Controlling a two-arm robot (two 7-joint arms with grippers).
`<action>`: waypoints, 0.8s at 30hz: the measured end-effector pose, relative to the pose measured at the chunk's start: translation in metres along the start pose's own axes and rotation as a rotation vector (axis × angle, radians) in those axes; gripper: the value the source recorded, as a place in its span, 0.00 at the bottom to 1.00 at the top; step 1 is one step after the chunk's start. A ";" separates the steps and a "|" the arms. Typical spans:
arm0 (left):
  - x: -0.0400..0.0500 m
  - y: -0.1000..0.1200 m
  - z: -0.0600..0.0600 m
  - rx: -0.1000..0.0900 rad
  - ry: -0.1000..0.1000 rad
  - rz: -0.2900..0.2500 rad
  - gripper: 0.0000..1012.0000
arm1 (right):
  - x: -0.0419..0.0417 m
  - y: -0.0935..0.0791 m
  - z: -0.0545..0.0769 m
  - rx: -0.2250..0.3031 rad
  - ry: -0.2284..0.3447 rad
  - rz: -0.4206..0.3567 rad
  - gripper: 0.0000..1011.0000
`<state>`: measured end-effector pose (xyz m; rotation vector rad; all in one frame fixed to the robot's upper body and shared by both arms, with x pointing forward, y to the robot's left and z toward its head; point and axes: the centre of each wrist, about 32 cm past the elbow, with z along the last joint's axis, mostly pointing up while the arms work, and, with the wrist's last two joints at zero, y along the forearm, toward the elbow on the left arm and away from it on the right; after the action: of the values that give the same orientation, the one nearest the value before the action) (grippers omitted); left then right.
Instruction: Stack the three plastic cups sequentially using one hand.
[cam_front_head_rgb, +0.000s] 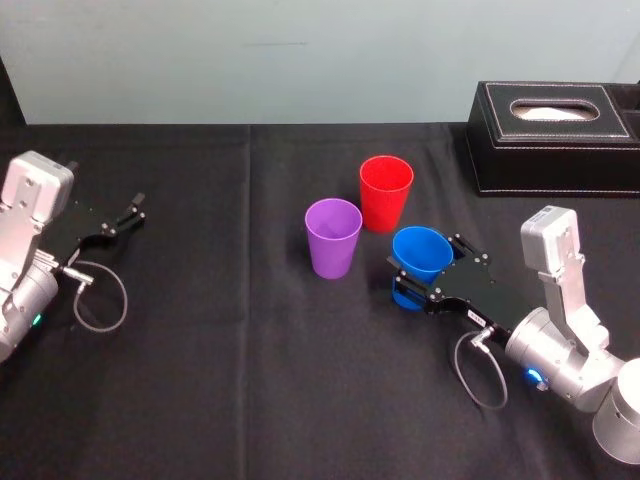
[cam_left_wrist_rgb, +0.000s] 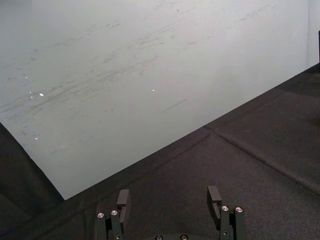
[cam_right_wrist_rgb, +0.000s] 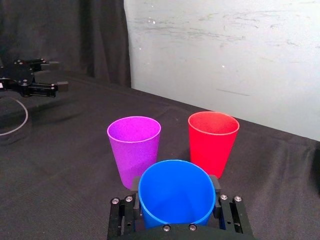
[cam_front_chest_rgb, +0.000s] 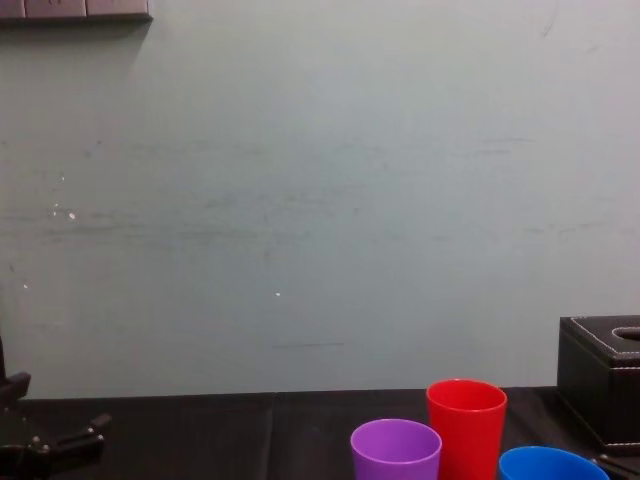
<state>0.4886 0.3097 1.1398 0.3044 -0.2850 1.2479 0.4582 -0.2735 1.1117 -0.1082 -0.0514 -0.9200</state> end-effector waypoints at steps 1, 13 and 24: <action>0.0000 0.000 0.000 0.000 0.000 0.000 0.99 | 0.0000 0.000 0.000 0.000 0.000 0.000 0.78; 0.0000 0.000 0.000 0.000 0.000 0.000 0.99 | 0.0053 0.002 0.023 0.008 -0.021 0.017 0.74; 0.0000 0.000 0.000 0.000 0.000 0.000 0.99 | 0.0178 0.018 0.065 0.029 -0.030 0.010 0.74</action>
<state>0.4886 0.3097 1.1398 0.3045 -0.2851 1.2480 0.4836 -0.2691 1.1768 -0.0954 -0.0915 -0.9071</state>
